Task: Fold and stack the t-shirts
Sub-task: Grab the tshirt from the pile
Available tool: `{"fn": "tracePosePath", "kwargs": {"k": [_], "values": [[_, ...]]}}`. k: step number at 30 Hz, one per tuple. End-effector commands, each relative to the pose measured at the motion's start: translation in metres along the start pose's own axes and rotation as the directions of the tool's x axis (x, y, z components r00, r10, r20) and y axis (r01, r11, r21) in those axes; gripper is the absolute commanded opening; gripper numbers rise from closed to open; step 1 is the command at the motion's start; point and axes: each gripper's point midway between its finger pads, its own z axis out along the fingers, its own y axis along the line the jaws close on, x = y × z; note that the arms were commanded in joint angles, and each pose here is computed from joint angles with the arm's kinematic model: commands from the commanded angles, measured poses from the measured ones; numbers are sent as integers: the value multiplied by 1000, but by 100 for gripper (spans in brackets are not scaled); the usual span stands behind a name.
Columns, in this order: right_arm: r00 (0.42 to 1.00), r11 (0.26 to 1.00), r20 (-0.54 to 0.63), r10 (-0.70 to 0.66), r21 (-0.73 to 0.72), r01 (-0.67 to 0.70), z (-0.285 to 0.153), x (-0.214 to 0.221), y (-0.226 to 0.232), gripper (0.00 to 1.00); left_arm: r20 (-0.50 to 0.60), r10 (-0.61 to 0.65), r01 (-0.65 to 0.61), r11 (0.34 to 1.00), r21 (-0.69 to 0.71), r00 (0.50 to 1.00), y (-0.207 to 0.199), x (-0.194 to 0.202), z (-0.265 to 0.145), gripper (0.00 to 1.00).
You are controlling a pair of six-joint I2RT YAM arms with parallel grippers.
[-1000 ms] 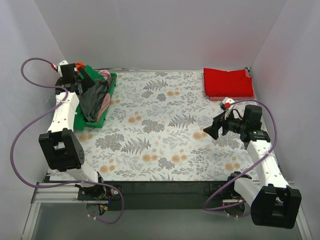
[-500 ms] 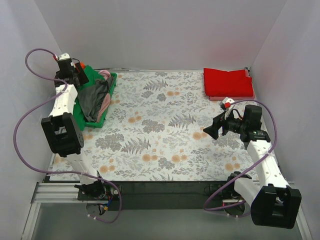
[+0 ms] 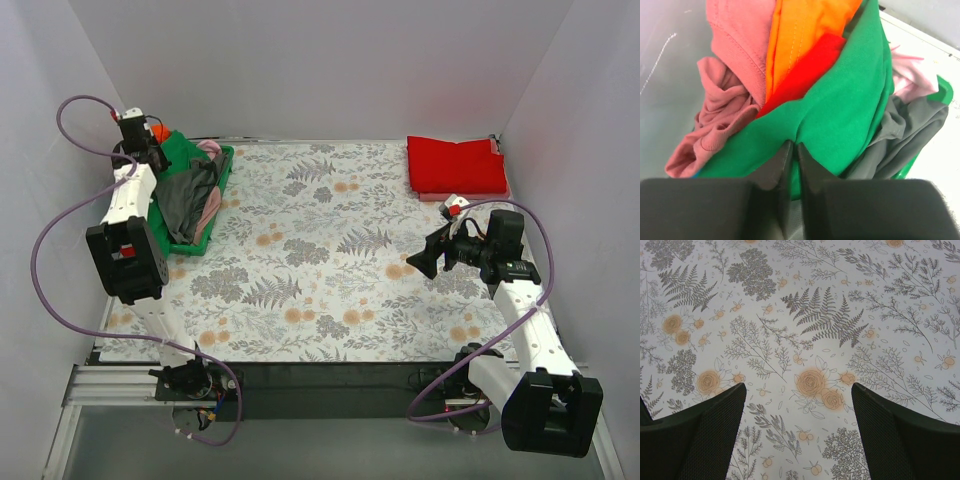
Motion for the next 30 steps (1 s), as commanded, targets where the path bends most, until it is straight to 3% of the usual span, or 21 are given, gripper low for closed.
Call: {"fn": "tracePosePath", "kwargs": {"k": [1,2,9,13,18,22,30], "values": [[999,1000,27,-22,-7,22,-1,-13,-1,91,86,-24,22,1000,15,996,-3,-38,-17,4],[999,1000,26,-20,-7,21,-1,-13,-1,91,97,-30,29,999,17,995,-4,-43,-19,0],[999,1000,25,-21,-9,21,-1,-12,-1,92,191,-117,111,993,42,975,-9,-89,-46,0],[1000,1000,23,-15,-15,15,0,-11,-1,91,287,-198,203,979,15,937,0,-126,-70,0],[1000,999,17,5,-40,-4,3,-6,2,92,449,-351,404,914,-24,821,21,-176,-103,0],[1000,998,11,21,-56,-21,5,-3,2,91,522,-423,475,879,39,740,20,-203,-116,0],[1000,998,9,19,-56,-19,6,-3,2,92,572,-489,509,849,140,659,14,-235,-140,0]]}}
